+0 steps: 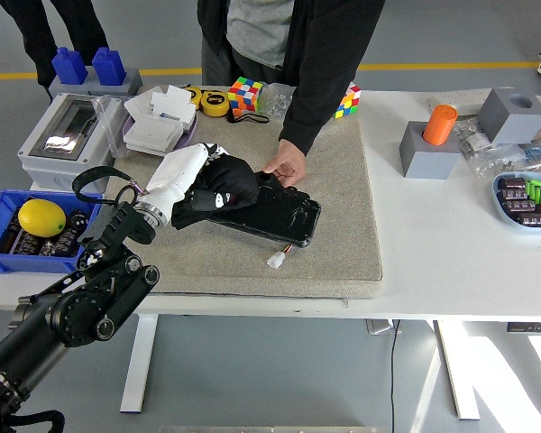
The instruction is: Pick the rag up,wipe the panel,place it on the desk
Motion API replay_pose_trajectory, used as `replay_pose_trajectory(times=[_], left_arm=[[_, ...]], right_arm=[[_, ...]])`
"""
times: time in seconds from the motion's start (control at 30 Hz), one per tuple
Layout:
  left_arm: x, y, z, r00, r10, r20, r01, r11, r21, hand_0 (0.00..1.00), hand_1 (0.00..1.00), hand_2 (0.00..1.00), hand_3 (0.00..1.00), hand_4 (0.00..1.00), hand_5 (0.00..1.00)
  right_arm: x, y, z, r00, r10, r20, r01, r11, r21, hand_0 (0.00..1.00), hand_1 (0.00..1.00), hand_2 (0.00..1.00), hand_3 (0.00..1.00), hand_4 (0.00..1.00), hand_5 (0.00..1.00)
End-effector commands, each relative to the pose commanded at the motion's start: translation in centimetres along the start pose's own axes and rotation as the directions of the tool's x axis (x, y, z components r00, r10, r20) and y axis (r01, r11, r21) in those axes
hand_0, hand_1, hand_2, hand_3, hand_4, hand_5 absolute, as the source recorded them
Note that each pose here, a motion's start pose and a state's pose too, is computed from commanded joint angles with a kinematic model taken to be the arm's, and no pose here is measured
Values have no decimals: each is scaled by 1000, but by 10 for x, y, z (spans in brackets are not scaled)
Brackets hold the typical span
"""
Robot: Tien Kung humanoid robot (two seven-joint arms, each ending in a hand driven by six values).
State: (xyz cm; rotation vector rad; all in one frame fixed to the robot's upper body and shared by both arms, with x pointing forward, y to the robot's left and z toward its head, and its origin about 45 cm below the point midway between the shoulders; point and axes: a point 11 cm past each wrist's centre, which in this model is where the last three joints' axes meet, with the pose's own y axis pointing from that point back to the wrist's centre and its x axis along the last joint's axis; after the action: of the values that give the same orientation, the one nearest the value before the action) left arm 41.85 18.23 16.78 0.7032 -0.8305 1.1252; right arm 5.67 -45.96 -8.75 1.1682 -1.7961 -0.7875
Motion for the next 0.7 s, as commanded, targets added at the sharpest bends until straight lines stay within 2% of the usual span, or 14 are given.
replay_pose_trajectory(times=[0.27,0.5,0.7], left_arm=[[-27,1,27,997,-75,16,76,995,-67,251,381,452,564,730,2],[-44,4,54,993,-118,24,121,984,-134,251,380,451,564,730,2],[-54,6,62,988,-147,50,153,975,-159,251,377,451,564,731,2]], right_arm=[[0,0,0,1000,-2,-3,2,1000,1,591,572,510,523,940,392],[-1,0,-2,1000,-4,-5,4,1000,4,591,572,510,523,940,391],[0,0,-2,1000,-5,-10,5,1000,5,590,573,510,523,940,391]])
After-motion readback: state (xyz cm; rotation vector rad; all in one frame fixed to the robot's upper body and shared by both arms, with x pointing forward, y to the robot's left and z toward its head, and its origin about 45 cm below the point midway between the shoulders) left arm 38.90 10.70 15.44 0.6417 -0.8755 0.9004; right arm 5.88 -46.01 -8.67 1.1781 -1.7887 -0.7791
